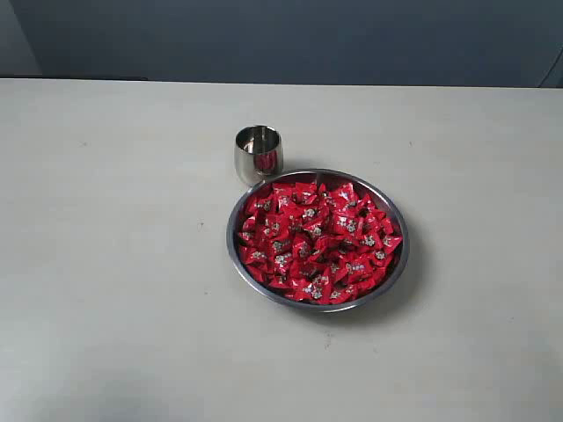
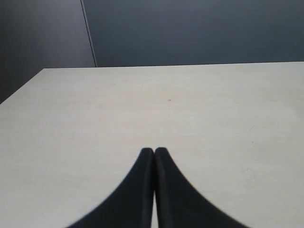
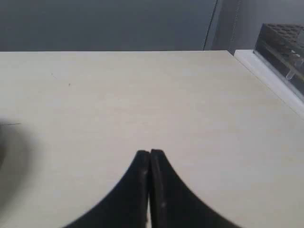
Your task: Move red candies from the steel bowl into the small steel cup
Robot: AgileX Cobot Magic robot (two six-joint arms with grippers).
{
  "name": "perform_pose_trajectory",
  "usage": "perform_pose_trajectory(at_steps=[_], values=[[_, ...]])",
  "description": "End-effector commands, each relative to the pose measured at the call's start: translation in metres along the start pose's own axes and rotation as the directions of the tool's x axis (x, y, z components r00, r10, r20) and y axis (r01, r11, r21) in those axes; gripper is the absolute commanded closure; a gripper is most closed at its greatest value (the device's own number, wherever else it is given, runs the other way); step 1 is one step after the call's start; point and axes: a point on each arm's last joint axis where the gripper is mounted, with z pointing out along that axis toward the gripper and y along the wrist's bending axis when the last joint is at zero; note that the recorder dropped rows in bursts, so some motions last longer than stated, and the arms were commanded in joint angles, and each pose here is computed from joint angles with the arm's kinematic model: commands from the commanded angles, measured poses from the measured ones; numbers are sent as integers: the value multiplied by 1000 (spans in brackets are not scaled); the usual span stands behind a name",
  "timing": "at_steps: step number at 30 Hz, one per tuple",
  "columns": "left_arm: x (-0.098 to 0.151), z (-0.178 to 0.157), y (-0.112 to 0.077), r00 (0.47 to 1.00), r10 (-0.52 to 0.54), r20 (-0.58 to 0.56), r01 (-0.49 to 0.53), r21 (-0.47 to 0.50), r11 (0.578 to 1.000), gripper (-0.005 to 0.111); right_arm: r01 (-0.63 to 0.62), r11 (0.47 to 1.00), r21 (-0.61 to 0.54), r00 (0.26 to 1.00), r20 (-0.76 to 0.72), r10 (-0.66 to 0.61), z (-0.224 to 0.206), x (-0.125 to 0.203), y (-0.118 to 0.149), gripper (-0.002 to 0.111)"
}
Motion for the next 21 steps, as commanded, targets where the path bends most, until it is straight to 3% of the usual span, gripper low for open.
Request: perform_pose_trajectory(at_steps=[1, 21], values=[[1, 0, 0, 1000, 4, 3, -4, 4, 1000, 106, -5, 1000, 5, 1000, 10, 5, 0, 0, 0, 108], [1, 0, 0, 1000, 4, 3, -4, 4, 1000, 106, 25, 1000, 15, 1000, 11, -25, 0, 0, -1, 108]])
